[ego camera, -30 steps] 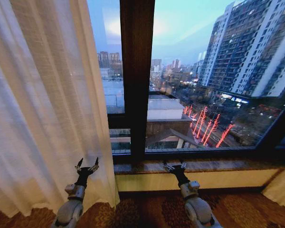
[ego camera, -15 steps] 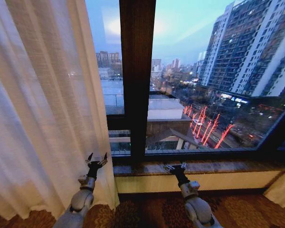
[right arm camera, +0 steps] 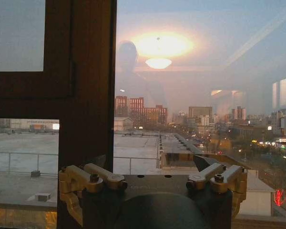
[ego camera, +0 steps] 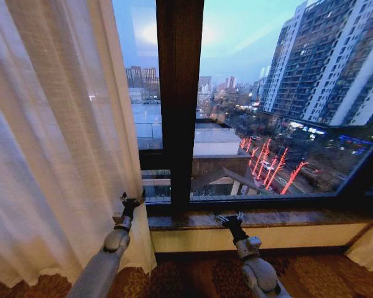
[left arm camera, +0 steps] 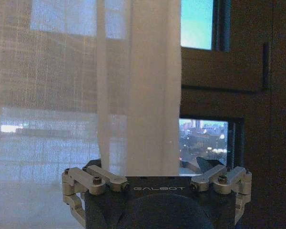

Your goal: Open the curtains by pulling them apart, changing their state from closed to fully open.

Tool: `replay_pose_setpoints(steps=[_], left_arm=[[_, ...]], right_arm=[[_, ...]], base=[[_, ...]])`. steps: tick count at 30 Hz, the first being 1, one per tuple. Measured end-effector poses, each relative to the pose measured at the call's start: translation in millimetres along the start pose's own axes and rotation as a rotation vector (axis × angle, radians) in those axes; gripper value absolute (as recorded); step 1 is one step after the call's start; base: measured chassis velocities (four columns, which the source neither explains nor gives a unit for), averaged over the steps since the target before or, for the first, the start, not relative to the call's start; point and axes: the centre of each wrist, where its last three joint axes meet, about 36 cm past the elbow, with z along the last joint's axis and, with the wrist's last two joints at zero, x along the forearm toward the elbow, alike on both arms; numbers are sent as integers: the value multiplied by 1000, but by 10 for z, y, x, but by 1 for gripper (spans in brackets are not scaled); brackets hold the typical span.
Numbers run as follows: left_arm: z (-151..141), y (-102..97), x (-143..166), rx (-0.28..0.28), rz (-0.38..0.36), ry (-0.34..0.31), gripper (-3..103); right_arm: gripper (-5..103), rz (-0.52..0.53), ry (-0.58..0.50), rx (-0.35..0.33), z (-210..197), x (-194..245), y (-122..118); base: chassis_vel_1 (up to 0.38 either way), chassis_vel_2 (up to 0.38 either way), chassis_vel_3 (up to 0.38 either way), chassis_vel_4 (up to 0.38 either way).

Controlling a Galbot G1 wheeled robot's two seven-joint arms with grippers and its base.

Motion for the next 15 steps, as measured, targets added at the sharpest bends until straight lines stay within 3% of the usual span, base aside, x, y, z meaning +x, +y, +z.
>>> replay_pose_setpoints(steps=[7,14,15], left_arm=[[55,40,-43,-17,-7,10,101],[68,174,-60,-34,-13,-12,70],[67,177,-61,-33,-14,-13,70]], right_arm=[[100,0,0,0,0,0,0],[100,0,0,0,0,0,0],[100,0,0,0,0,0,0]], base=[[0,0,0,0],[0,0,0,0],[0,0,0,0]])
